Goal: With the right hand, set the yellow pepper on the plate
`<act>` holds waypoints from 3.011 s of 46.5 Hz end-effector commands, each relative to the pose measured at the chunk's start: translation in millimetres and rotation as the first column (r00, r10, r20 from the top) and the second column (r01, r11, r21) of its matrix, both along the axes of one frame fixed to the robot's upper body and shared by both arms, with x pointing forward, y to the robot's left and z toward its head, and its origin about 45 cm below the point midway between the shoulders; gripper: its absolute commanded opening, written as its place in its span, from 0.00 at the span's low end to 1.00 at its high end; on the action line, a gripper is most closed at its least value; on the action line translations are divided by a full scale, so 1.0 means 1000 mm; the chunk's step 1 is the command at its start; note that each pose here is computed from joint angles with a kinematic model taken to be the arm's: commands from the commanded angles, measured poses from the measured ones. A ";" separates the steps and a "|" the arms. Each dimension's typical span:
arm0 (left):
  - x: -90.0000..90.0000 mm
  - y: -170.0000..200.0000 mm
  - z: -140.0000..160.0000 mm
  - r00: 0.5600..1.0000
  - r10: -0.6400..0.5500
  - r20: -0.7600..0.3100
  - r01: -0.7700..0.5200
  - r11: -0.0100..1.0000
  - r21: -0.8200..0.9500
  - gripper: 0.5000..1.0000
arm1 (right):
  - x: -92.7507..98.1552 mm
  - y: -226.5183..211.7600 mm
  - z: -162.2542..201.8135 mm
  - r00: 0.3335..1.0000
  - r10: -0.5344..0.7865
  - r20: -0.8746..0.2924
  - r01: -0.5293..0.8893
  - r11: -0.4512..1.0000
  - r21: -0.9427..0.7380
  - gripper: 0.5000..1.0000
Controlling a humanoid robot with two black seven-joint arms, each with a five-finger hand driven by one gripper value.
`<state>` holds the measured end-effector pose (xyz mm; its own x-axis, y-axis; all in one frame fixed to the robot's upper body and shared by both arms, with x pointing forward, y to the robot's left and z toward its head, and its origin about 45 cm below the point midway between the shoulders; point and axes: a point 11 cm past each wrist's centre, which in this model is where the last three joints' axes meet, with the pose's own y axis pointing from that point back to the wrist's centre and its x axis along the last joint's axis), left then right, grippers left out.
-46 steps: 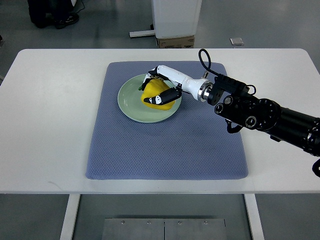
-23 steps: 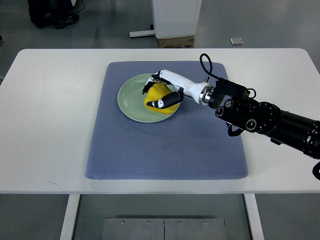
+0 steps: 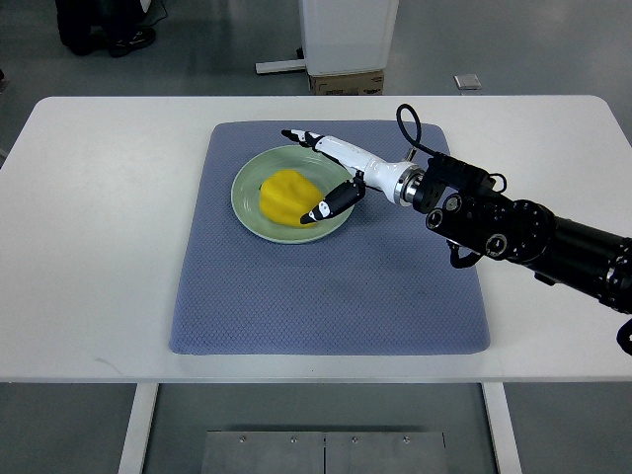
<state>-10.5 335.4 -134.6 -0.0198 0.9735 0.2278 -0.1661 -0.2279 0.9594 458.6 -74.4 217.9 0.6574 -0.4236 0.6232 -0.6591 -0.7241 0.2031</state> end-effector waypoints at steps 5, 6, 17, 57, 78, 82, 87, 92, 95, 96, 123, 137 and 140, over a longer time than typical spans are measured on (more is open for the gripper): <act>0.000 0.000 0.000 1.000 0.001 0.000 -0.001 1.000 -0.001 1.00 | 0.001 0.000 0.003 1.000 -0.002 0.005 0.002 1.000 0.008 0.99; 0.000 0.000 0.000 1.000 -0.001 0.000 0.001 1.000 0.000 1.00 | 0.002 0.001 0.004 1.000 -0.004 0.004 0.004 1.000 0.012 0.99; 0.000 0.000 0.000 1.000 0.001 0.000 -0.001 1.000 -0.001 1.00 | 0.005 0.001 0.009 0.999 -0.045 -0.022 0.047 0.995 0.088 0.99; 0.000 0.000 0.000 1.000 -0.001 0.000 0.001 1.000 -0.001 1.00 | 0.029 -0.068 0.005 0.882 -0.355 -0.310 0.453 0.822 0.346 0.98; 0.000 0.000 0.000 1.000 -0.001 0.000 0.001 1.000 0.000 1.00 | 0.033 -0.116 -0.017 0.719 -0.460 -0.520 0.684 0.597 0.418 0.98; 0.000 0.000 0.000 1.000 0.001 0.000 -0.001 1.000 0.000 1.00 | 0.032 -0.123 -0.022 0.694 -0.468 -0.547 0.712 0.554 0.431 0.98; 0.000 0.000 0.000 1.000 0.001 0.000 -0.001 1.000 0.000 1.00 | 0.028 -0.130 -0.030 0.665 -0.474 -0.577 0.742 0.506 0.439 0.98; 0.000 0.000 0.000 1.000 0.001 0.000 -0.001 1.000 0.000 1.00 | 0.026 -0.131 -0.034 0.650 -0.470 -0.597 0.756 0.479 0.446 0.98; 0.000 0.000 0.000 1.000 -0.001 0.000 0.001 1.000 0.000 1.00 | 0.026 -0.132 -0.035 0.644 -0.468 -0.605 0.762 0.466 0.450 0.98; 0.000 0.000 0.000 1.000 0.001 0.000 -0.001 1.000 0.000 1.00 | 0.026 -0.134 -0.036 0.641 -0.468 -0.609 0.765 0.460 0.452 0.98; 0.000 0.000 0.000 1.000 0.001 0.000 -0.001 1.000 0.000 1.00 | 0.026 -0.128 -0.033 0.638 -0.444 -0.629 0.769 0.416 0.486 1.00; 0.000 0.000 0.000 1.000 0.001 0.000 -0.001 1.000 0.000 1.00 | 0.030 -0.127 -0.023 0.635 -0.418 -0.650 0.772 0.356 0.526 1.00; 0.000 0.000 0.000 1.000 0.001 0.000 -0.001 1.000 0.000 1.00 | 0.031 -0.127 -0.022 0.638 -0.419 -0.646 0.770 0.355 0.530 1.00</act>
<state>-10.5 335.4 -134.6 -0.0200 0.9735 0.2278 -0.1658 -0.2279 0.9594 488.7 -201.7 194.3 0.0969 -0.9467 -0.3071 -0.9753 -0.1518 0.1602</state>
